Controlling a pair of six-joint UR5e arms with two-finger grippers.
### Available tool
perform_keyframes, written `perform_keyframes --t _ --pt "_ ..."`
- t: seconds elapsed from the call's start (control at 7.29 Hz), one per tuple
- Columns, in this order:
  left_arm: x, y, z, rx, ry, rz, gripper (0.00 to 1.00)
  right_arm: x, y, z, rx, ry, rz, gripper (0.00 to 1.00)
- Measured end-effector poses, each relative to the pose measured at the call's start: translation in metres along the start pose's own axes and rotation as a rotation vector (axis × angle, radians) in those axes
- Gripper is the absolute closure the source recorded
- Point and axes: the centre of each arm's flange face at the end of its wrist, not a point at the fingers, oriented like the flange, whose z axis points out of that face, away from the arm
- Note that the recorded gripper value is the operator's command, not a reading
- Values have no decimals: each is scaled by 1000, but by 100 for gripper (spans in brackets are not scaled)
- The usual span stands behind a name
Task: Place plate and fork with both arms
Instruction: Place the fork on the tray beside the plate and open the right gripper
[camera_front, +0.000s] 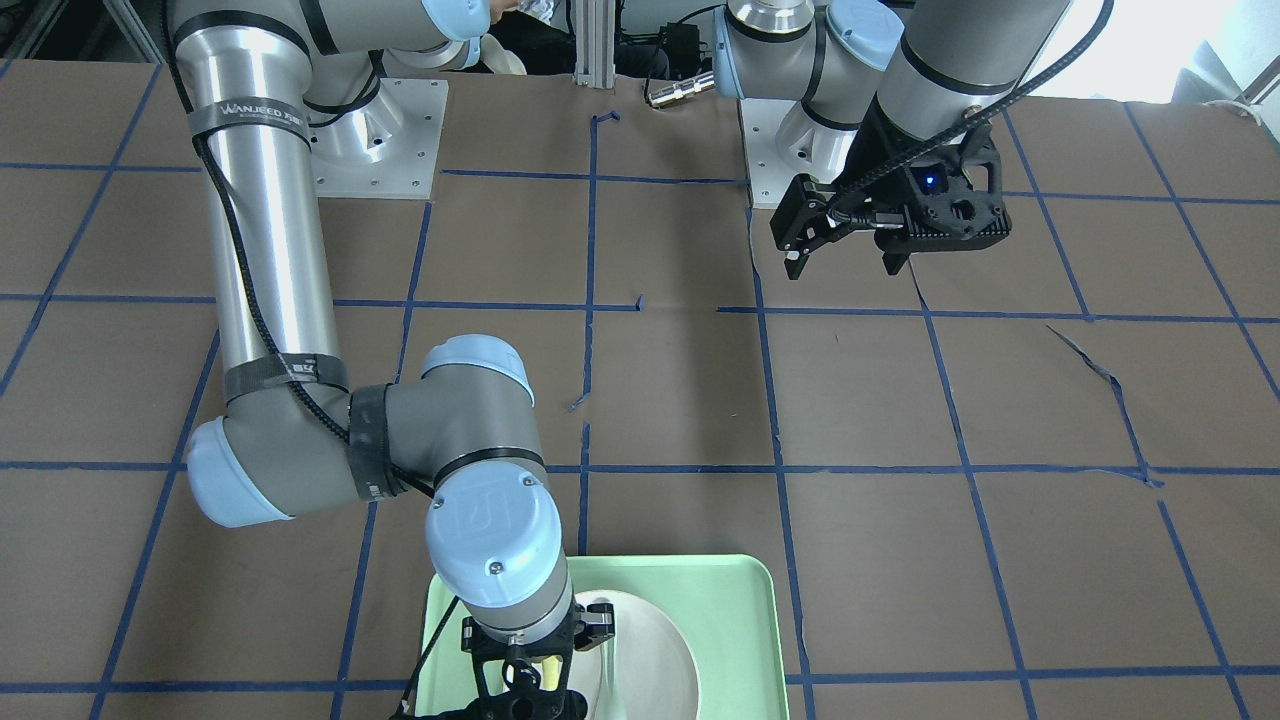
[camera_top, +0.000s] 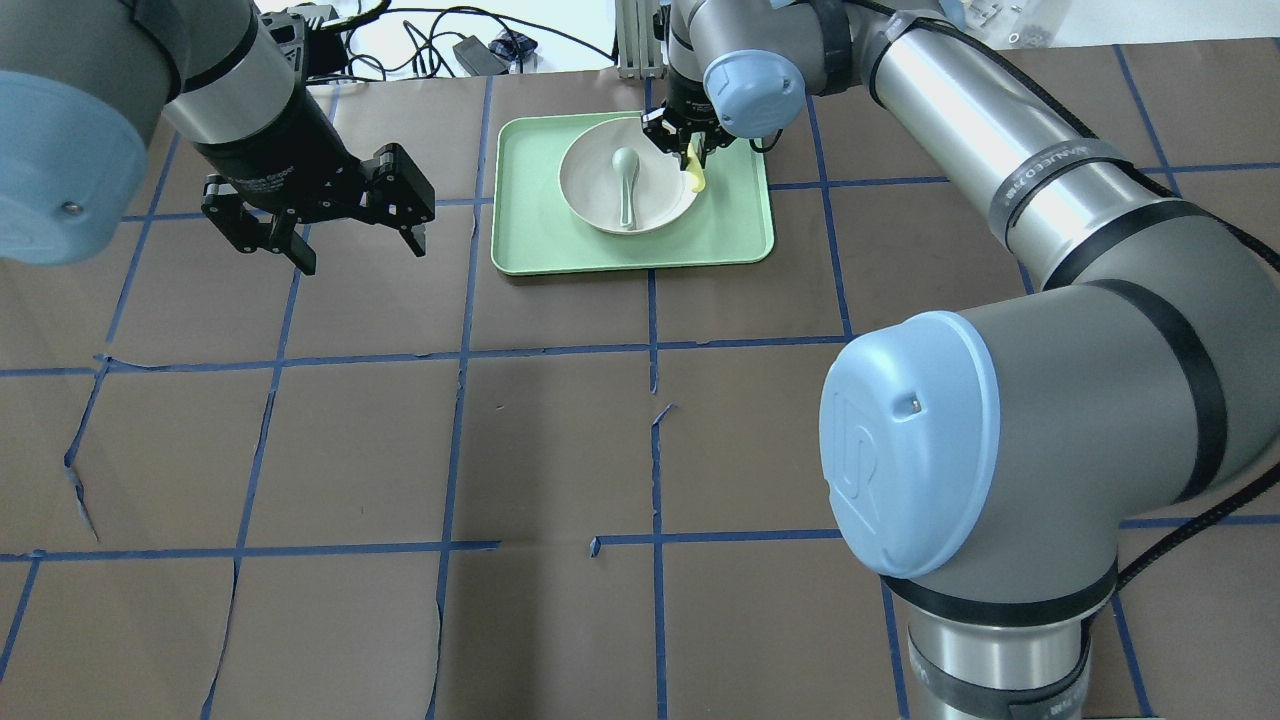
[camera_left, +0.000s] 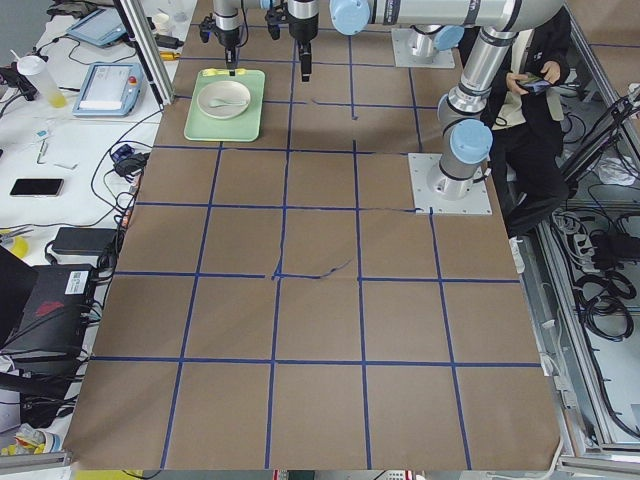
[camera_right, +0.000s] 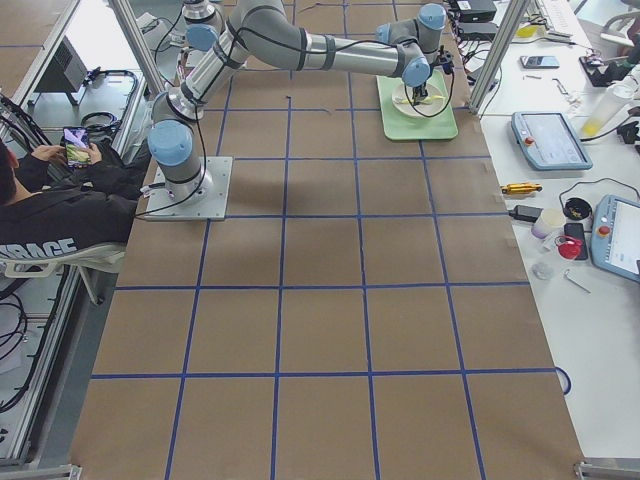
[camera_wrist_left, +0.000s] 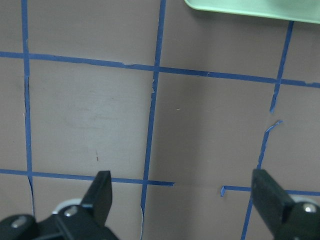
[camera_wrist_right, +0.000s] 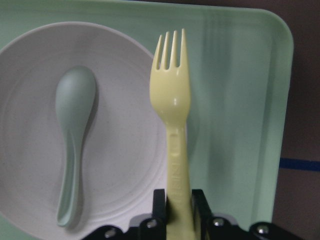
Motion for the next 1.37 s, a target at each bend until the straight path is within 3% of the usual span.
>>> perform_keyframes --t 0.55,0.69,0.82,1.1,1.37 --pt "1 -1 6 -12 -1 -1 0 29 12 49 -13 10 -18 65" --pt "0 0 6 -13 -1 0 0 31 17 58 -19 13 -9 26" --pt "0 0 7 -13 -2 0 0 31 19 62 -23 15 3 0" --pt "0 0 7 -13 -1 1 0 33 18 54 -14 13 11 0" --pt "1 -1 6 -12 0 1 0 39 24 7 -17 13 4 0"
